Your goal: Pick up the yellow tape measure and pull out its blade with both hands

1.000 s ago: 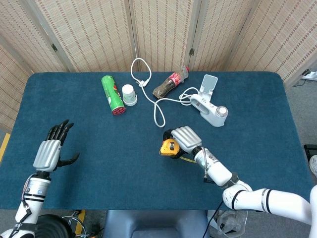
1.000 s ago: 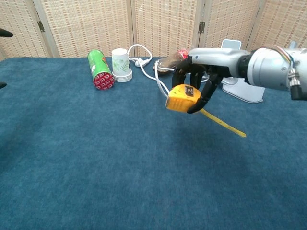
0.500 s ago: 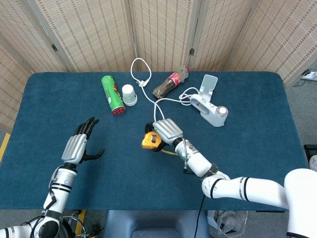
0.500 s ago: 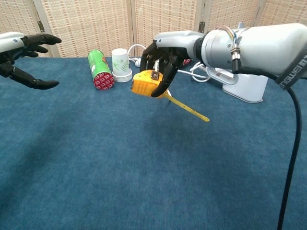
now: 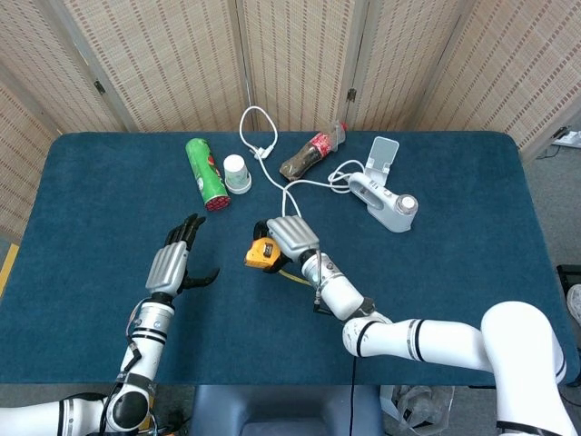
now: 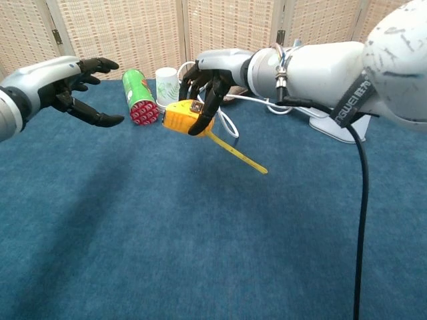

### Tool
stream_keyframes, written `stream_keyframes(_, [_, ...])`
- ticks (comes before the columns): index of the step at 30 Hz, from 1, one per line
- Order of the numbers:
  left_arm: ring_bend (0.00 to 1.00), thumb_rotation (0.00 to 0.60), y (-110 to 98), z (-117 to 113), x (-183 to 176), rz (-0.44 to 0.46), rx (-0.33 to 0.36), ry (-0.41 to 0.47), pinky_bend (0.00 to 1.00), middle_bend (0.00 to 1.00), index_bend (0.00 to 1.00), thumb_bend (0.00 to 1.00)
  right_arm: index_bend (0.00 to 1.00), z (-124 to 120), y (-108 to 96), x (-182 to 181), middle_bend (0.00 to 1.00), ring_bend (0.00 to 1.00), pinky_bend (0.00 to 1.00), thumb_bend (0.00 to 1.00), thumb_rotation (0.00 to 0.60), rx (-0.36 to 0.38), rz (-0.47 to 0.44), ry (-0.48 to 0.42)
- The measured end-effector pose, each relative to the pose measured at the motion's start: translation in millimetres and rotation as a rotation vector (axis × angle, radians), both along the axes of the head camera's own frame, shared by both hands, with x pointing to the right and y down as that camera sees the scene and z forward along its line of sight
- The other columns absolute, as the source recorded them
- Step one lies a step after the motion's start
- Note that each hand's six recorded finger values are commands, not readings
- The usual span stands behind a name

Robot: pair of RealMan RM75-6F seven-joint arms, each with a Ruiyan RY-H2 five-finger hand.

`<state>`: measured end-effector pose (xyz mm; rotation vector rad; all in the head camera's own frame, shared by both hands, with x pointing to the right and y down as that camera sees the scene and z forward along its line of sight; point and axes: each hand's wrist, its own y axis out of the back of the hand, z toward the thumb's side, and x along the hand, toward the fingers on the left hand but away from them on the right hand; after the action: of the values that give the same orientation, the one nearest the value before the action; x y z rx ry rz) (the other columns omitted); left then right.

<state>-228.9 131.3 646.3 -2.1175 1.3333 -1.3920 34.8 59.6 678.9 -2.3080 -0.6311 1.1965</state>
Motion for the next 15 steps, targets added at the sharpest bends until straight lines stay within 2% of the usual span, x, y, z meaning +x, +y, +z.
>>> stream_keyframes(15, [0.00,0.600,1,11,31,-0.010,-0.037,0.036,0.00,0.00,0.00,0.32,0.56,10,2,-24,0.52,0.48,0.34,0.07,0.600,-0.005,0.021,-0.036])
